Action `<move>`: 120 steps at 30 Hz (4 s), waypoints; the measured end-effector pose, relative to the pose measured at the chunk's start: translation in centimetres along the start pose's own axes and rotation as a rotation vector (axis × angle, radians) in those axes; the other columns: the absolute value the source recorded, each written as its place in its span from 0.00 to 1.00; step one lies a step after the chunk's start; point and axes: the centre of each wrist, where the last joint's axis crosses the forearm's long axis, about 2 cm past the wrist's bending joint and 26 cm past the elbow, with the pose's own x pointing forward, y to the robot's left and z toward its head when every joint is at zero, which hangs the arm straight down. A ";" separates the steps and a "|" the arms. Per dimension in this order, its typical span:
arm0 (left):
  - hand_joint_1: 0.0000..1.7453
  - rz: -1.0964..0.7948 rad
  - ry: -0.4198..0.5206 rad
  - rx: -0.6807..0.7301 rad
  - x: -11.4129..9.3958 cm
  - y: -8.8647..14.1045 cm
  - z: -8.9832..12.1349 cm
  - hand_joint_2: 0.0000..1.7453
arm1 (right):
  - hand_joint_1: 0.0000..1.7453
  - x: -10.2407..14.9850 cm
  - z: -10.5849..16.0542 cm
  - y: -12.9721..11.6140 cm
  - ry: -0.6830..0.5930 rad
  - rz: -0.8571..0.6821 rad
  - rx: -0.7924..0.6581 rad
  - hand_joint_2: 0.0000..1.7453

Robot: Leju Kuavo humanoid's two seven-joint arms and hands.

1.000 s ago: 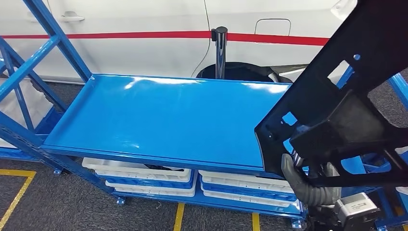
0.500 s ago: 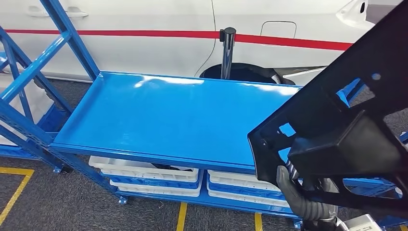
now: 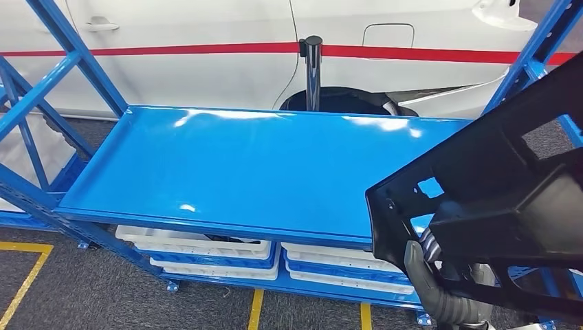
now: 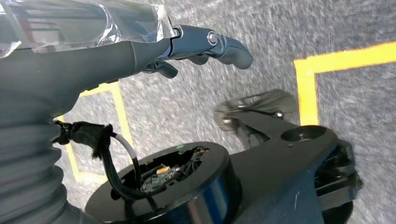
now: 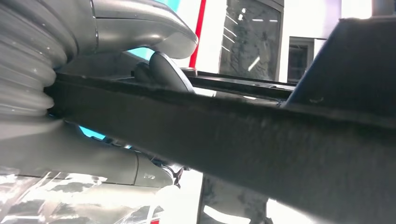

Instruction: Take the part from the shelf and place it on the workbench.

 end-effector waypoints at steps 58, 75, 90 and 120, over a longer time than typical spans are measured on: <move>0.00 0.043 -0.006 -0.007 0.1 -0.1 0.0 1.00 | 1.00 1.1 0.7 -1.8 0.004 0.056 -0.125 1.00; 0.00 0.043 -0.011 -0.001 0.2 -0.2 -0.1 1.00 | 1.00 1.1 0.7 -1.8 0.002 0.059 -0.127 1.00; 0.00 0.046 -0.008 0.008 0.1 -0.1 0.0 1.00 | 1.00 1.2 0.7 -1.9 -0.001 0.059 -0.129 1.00; 0.00 0.025 -0.025 0.022 0.1 -0.2 -0.1 1.00 | 1.00 1.2 0.8 -1.9 0.030 0.037 -0.094 1.00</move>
